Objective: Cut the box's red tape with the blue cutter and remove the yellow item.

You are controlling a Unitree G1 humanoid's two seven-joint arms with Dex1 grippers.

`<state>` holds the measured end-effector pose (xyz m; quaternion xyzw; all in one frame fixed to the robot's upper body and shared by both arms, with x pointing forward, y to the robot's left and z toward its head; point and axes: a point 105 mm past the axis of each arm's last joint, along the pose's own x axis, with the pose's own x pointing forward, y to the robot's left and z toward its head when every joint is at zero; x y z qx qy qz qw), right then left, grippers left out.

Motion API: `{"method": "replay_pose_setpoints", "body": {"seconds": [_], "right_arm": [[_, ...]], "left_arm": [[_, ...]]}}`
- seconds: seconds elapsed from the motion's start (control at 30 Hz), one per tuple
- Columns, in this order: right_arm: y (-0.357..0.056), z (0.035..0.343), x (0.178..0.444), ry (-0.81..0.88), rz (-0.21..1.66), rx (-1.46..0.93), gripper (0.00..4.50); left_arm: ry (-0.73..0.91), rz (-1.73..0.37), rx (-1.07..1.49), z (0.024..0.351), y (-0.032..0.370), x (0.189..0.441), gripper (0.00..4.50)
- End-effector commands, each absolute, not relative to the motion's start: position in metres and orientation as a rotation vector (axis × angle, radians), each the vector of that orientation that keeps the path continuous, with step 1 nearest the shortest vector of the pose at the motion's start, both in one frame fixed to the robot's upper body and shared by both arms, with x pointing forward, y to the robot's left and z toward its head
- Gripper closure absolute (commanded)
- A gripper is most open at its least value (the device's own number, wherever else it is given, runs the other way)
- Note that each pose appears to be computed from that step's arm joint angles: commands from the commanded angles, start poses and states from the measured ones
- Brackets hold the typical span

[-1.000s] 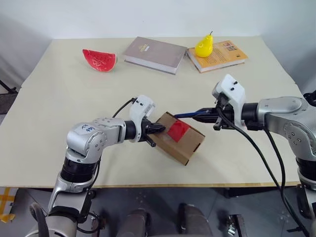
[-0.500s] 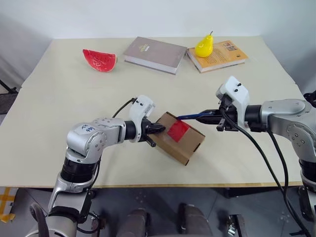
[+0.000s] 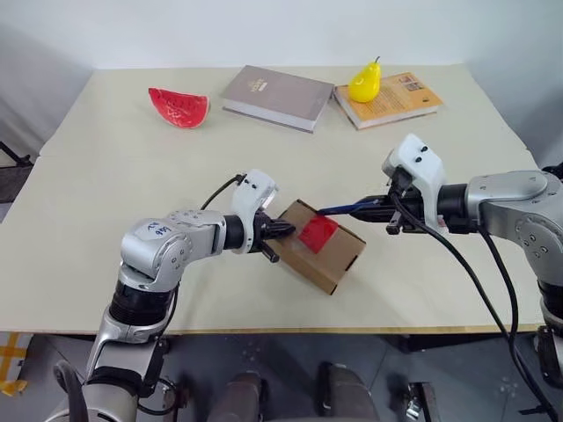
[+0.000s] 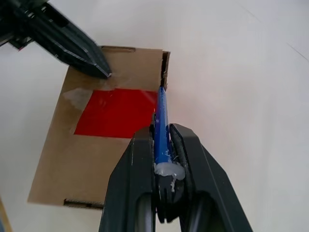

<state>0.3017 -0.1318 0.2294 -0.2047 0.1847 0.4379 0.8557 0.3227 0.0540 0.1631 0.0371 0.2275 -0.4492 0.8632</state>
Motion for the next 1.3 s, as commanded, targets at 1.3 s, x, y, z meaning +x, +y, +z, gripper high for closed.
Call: {"method": "replay_pose_setpoints", "body": {"seconds": [1.3], "right_arm": [[-0.138,0.225,0.301,0.409,0.922,-0.484,4.34]], "left_arm": [[0.656,-0.837,0.123,0.122,0.059,0.32,4.5]]}}
